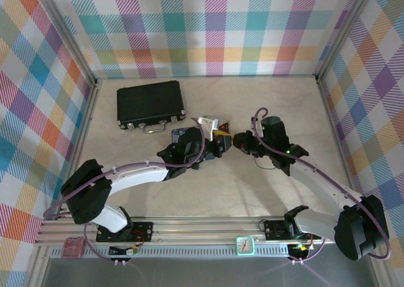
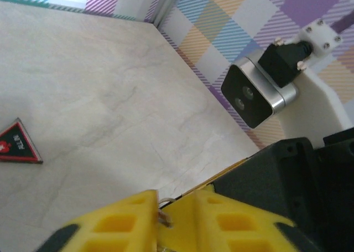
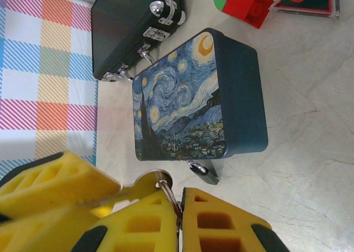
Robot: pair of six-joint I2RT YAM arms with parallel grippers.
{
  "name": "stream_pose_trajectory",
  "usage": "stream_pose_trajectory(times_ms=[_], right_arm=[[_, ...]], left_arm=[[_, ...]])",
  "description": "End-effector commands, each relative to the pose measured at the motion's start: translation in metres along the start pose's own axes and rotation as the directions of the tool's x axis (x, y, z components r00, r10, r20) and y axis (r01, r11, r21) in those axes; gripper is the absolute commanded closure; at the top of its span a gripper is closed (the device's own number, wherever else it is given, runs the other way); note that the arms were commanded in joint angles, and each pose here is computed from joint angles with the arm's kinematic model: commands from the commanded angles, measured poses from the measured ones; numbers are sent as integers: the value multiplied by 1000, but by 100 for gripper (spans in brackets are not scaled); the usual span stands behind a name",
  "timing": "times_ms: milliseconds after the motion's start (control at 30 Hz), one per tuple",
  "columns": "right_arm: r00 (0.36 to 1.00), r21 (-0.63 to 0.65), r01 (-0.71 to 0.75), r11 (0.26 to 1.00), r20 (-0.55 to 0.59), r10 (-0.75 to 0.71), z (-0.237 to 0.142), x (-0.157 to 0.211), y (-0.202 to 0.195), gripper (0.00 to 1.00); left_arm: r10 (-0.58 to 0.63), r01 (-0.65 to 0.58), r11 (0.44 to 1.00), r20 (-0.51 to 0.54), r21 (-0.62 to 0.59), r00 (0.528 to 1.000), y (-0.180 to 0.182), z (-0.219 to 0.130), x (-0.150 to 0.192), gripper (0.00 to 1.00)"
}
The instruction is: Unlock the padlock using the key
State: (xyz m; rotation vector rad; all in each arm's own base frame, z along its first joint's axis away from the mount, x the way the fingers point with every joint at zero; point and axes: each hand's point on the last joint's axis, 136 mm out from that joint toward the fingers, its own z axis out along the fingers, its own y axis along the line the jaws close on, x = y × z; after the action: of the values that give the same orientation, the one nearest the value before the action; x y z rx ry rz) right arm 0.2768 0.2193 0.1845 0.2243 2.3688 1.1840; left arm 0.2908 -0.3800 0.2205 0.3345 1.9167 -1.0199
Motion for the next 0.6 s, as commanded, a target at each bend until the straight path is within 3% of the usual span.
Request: stream_pose_trajectory(times_ms=[0, 167, 200, 300, 400, 500, 567], right_arm=[[1000, -30, 30, 999, 3, -30, -4, 0, 11, 100], [998, -47, 61, 997, 5, -61, -4, -5, 19, 100], [996, -55, 89, 995, 10, -89, -6, -7, 23, 95], [984, 12, 168, 986, 53, -168, -17, -18, 24, 33], [959, 66, 264, 962, 94, -269, -30, -31, 26, 7], [928, 57, 349, 935, 114, -354, -36, -38, 34, 2], [905, -6, 416, 909, 100, -413, -39, -35, 44, 8]], left_arm=[[-9, 8, 999, 32, 34, 999, -10, 3, -9, 97], [-16, 17, 1000, 45, -16, 999, -1, -2, -15, 100], [-17, 19, 999, 47, -31, 999, 3, -4, -16, 100], [-20, 21, 999, 40, -41, 999, 12, -11, -24, 100], [23, -23, 1000, 6, -8, 1000, 14, -20, -31, 100], [122, -122, 993, -57, 5, 991, 10, -29, -33, 100], [164, -163, 986, -89, 25, 982, 5, -34, -34, 100]])
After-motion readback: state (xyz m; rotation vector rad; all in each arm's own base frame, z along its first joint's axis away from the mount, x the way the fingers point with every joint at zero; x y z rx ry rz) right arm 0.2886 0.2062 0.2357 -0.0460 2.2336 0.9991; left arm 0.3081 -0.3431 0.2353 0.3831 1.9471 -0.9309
